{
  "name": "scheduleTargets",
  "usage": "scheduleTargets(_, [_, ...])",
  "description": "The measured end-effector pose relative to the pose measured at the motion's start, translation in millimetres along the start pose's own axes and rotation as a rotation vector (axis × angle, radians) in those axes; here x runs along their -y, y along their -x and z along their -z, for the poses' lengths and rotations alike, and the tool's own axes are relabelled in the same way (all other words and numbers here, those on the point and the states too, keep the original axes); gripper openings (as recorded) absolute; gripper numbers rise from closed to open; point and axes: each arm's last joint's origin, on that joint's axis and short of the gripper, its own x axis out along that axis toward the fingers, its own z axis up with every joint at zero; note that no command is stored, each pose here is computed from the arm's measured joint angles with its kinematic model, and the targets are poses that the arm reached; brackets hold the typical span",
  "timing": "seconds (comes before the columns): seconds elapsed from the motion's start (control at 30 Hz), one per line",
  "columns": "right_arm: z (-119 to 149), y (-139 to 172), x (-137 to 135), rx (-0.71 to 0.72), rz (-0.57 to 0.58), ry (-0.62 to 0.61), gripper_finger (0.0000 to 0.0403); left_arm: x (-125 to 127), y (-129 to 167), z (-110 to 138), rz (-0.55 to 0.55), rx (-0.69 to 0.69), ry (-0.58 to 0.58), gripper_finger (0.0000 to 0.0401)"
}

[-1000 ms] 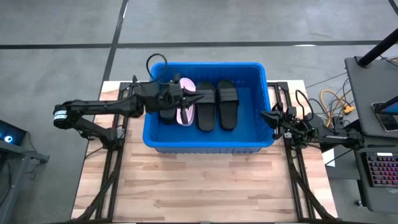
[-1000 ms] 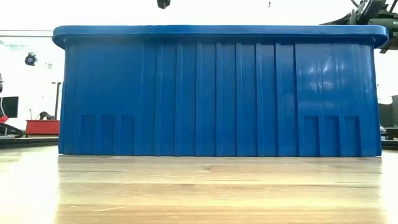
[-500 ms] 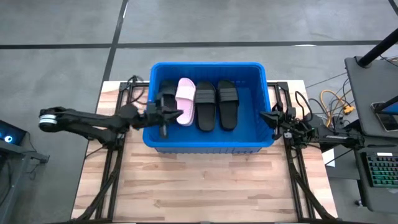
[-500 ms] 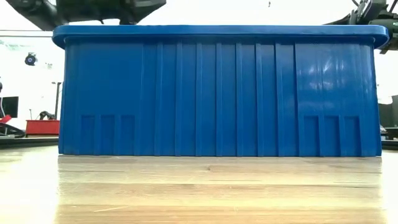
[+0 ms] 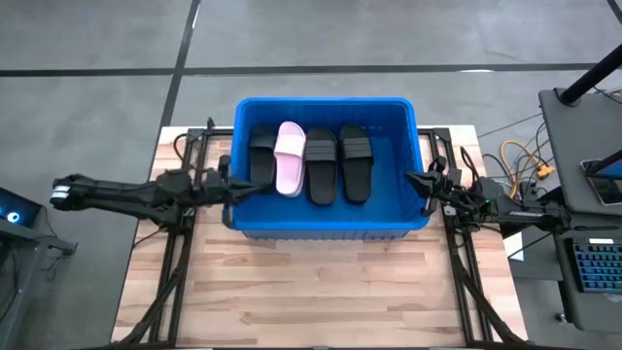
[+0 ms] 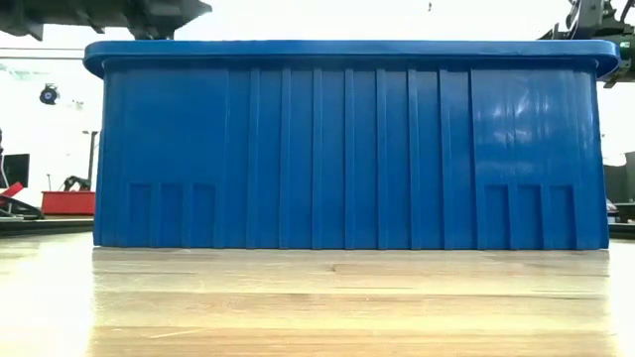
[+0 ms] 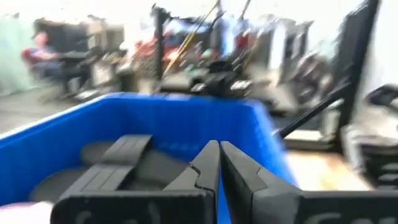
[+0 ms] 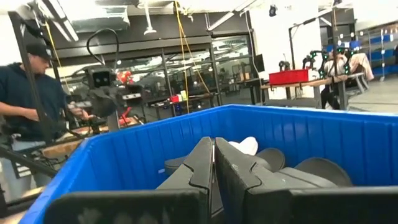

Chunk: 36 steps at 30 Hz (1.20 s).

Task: Pick and place slides into bin
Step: Return to Home Position

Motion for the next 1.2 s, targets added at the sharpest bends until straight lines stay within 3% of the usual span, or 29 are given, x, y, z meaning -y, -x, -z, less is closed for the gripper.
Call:
scheduleTargets(0.2, [0, 0, 0, 0.002, 0.005, 0.000, 0.0008, -2, 17, -2, 0.033, 0.092, 0.039, 0.0000])
scheduleTargets(0.4, [0, 0, 0, 0.003, 0.010, -0.008, 0.0008, -7, 29, 25, -0.029, 0.083, 0.044, 0.0000])
scheduleTargets(0.63, [0, 0, 0, 0.003, 0.010, -0.012, 0.0008, -10, 44, 51, -0.018, 0.282, 0.083, 0.0000])
scheduleTargets(0.83, [1, -1, 0, -0.004, 0.009, -0.011, 0.0008, -9, 50, 71, 0.074, 0.268, 0.069, 0.0000])
scheduleTargets(1.0, [1, -2, -1, -0.020, -0.026, -0.035, 0.0008, -8, 51, 71, 0.124, 0.268, 0.057, 0.0000])
scheduleTargets(1.2, [3, -4, -3, -0.045, -0.075, -0.038, 0.0008, -7, 48, 75, 0.124, 0.234, -0.080, 0.0000])
